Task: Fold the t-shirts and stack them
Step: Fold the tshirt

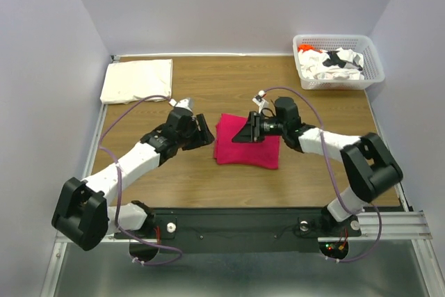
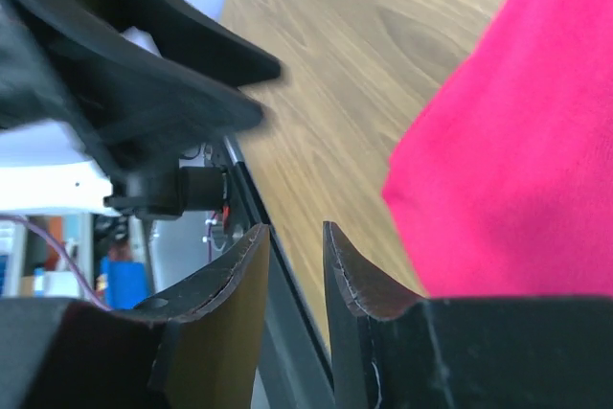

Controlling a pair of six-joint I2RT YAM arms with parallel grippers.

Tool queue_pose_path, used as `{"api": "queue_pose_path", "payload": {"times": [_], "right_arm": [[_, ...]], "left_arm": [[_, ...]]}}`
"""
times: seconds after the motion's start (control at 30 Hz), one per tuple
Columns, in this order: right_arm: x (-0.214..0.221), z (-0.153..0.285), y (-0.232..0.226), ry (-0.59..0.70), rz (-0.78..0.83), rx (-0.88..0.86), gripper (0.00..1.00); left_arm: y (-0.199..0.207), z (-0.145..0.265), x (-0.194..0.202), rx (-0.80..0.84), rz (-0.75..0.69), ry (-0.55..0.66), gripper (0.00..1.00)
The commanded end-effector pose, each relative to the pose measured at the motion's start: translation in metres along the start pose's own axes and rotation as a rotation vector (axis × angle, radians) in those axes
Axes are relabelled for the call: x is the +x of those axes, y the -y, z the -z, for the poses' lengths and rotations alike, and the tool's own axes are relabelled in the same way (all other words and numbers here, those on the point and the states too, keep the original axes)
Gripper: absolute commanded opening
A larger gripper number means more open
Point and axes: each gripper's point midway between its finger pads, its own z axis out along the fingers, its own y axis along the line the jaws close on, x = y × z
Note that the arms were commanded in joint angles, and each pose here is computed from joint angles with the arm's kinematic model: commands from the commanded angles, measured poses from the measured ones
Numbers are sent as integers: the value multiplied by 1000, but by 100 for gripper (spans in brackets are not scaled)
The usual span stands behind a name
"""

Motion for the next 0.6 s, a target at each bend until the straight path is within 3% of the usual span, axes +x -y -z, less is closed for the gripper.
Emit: {"api": "queue_pose_path", "payload": {"times": [0.0, 0.33, 0.5, 0.57], "right_arm": [[3, -18, 9, 1, -24, -85, 35], [70, -40, 97, -137, -143, -3, 33], [39, -30, 66, -70, -71, -38, 32], [7, -18, 53, 3, 3, -34, 33]], "left_arm": [[-31, 15, -11, -94, 33, 32, 72], [-60, 31, -8, -181, 56, 60, 73], [-57, 34, -9, -164, 63, 71, 73], [-58, 35, -8, -162, 61, 72, 73]]}}
